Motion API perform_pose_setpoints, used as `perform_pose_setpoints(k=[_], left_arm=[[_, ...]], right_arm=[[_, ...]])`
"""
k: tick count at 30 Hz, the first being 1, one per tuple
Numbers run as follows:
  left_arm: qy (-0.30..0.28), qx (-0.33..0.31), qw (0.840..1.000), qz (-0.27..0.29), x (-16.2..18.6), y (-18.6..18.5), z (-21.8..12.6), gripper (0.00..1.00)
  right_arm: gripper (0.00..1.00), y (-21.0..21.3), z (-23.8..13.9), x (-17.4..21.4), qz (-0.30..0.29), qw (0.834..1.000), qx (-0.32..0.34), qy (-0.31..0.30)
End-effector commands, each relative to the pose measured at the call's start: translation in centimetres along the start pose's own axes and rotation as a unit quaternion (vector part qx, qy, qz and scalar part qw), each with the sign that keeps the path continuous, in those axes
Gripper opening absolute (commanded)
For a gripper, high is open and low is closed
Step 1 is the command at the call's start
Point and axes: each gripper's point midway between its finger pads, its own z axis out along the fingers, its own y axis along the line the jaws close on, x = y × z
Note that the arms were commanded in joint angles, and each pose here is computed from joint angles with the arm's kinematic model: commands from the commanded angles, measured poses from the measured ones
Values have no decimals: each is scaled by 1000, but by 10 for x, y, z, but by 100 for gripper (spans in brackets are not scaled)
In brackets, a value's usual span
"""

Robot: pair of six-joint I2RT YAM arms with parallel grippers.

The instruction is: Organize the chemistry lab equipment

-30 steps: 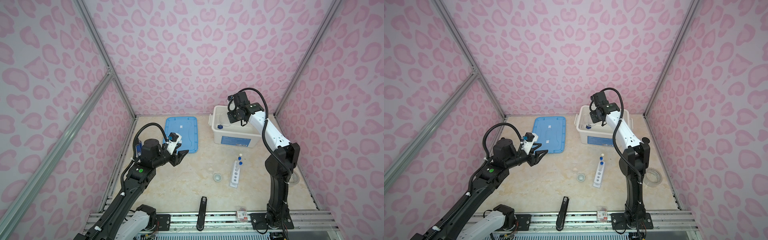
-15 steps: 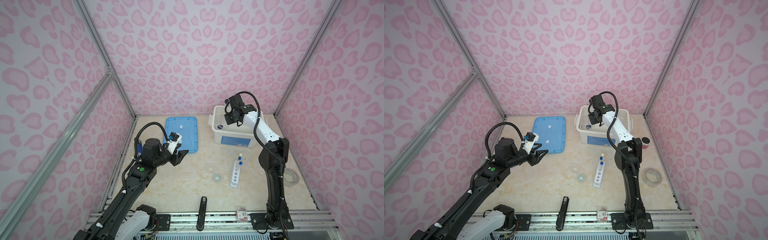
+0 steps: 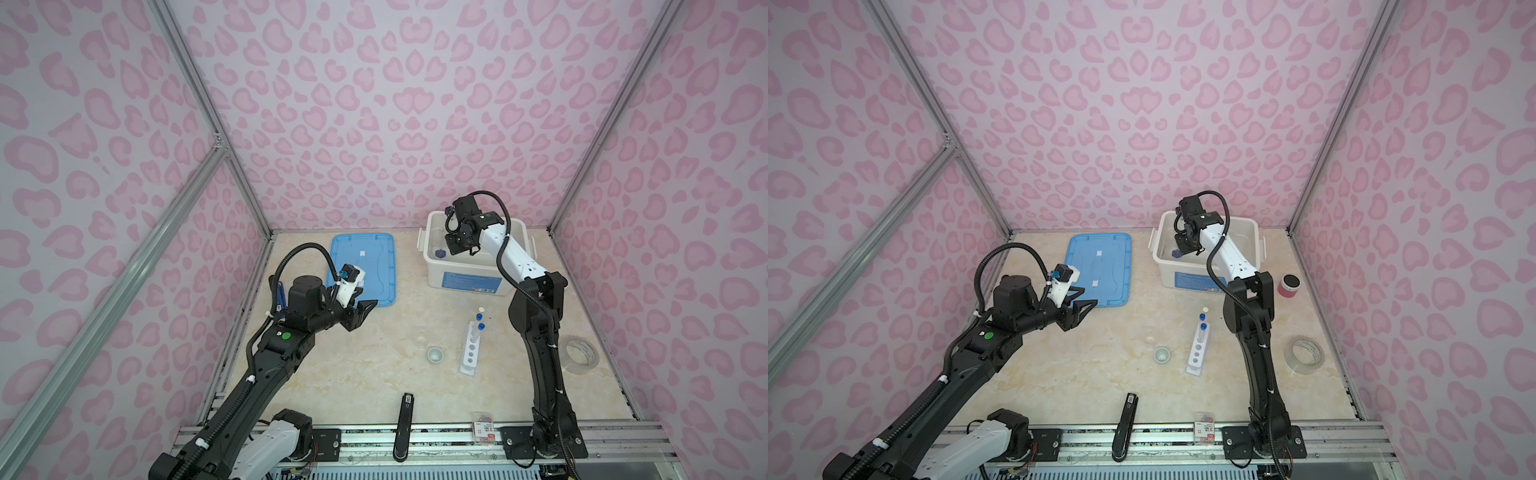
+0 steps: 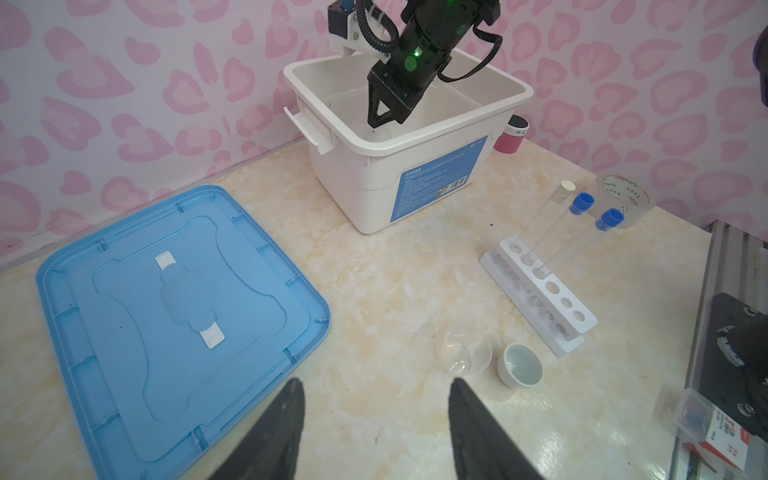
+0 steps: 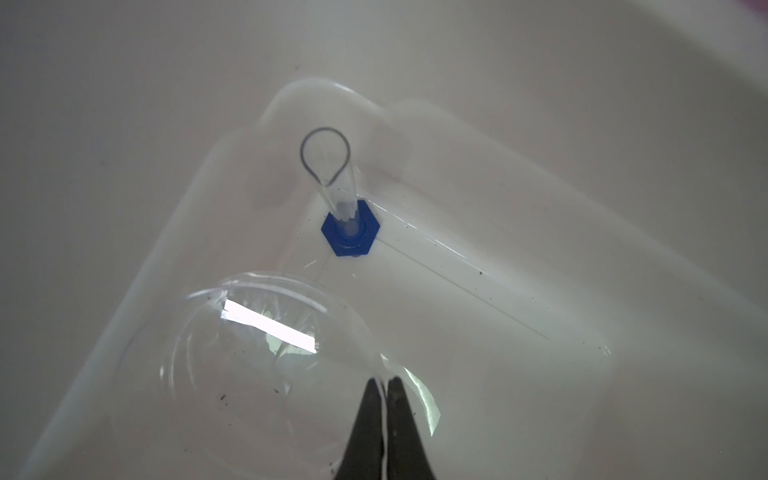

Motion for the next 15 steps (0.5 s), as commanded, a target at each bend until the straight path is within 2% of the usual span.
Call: perform_pose_setpoints(k=[1,15], left_arm=[[-2,-1,1000,4,-4,1,1,58],[12,-2,1000,2,1,5,7,57]], right_arm=[[5,1,8,4,1,1000,-9,7],[5,3,41,11,20,999,-28,22]])
